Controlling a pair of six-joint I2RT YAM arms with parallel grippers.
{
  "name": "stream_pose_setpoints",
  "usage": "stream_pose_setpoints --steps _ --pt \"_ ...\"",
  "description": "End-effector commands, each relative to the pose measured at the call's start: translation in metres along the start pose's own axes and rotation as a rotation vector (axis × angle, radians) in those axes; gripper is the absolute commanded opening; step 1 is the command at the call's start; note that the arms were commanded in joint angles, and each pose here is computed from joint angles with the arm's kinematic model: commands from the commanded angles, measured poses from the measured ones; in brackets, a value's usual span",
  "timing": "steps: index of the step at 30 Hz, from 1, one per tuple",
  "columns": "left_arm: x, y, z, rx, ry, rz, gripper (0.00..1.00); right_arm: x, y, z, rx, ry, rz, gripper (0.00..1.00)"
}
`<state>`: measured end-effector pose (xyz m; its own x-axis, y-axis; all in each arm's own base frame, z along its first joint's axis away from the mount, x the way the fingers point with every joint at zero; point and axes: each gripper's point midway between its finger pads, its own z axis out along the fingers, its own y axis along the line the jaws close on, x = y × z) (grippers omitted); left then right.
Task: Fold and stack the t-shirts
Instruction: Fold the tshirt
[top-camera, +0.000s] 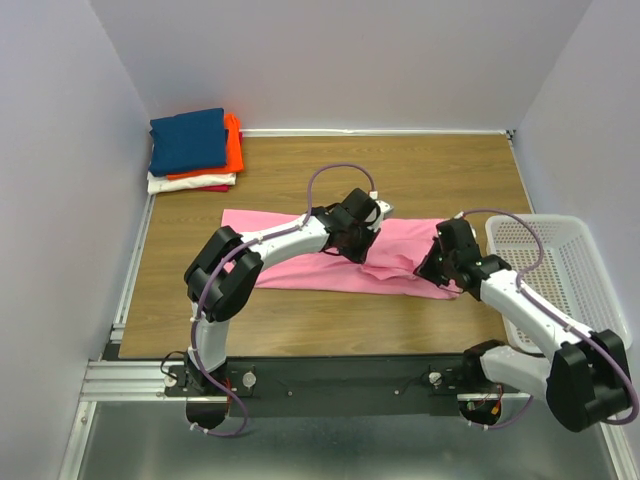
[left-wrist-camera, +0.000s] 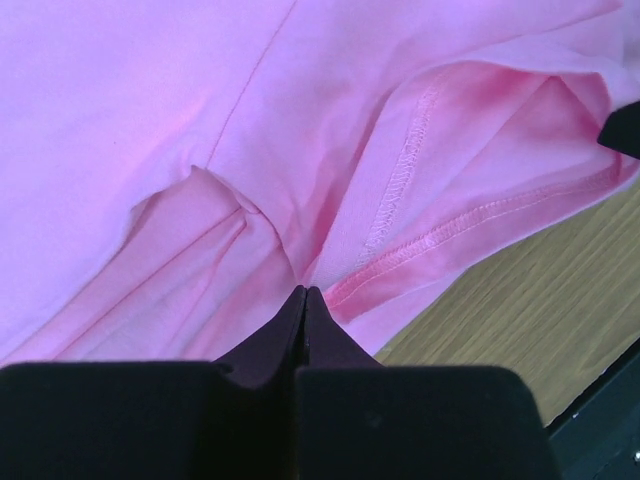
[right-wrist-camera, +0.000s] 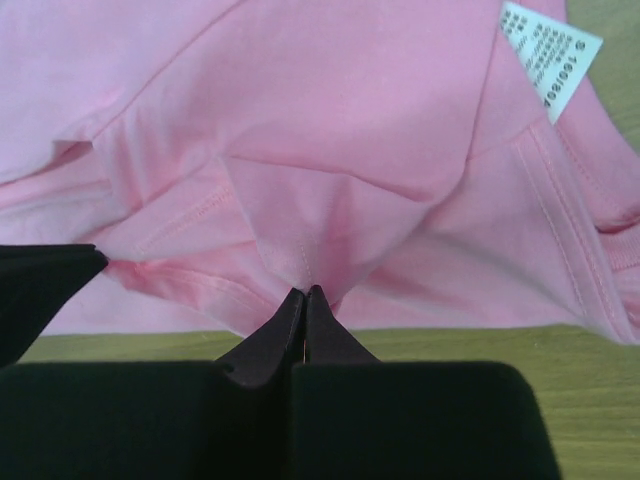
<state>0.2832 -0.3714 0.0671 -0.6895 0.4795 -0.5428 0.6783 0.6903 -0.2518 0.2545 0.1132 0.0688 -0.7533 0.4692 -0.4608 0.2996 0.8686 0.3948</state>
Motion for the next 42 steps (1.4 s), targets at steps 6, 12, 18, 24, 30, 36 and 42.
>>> stream_pose_setpoints --steps 6,12,18,24,30,36,42 --pt "0.005 0.000 -0.002 0.022 0.028 0.016 0.04 0.033 -0.021 -0.010 0.010 0.063 0.085 0.09" --pt "0.009 -0.002 -0.002 0.035 0.033 0.019 0.07 0.050 -0.036 -0.012 0.028 0.079 0.112 0.24" --pt "0.015 -0.002 -0.002 0.039 0.043 0.022 0.15 0.048 -0.038 -0.019 0.032 0.057 0.135 0.29" --pt "0.019 -0.003 -0.003 0.046 0.043 0.022 0.15 0.018 -0.023 -0.029 0.017 -0.020 0.111 0.37" --pt "0.021 -0.005 -0.002 0.059 0.043 0.015 0.15 -0.016 -0.016 -0.021 0.094 -0.078 0.023 0.41" --pt "0.022 -0.005 -0.001 0.060 0.044 0.008 0.15 -0.035 -0.006 -0.015 0.121 -0.110 -0.066 0.42" --pt "0.024 -0.003 0.001 0.058 0.050 0.006 0.15 -0.025 0.010 -0.006 0.115 -0.087 -0.148 0.45"
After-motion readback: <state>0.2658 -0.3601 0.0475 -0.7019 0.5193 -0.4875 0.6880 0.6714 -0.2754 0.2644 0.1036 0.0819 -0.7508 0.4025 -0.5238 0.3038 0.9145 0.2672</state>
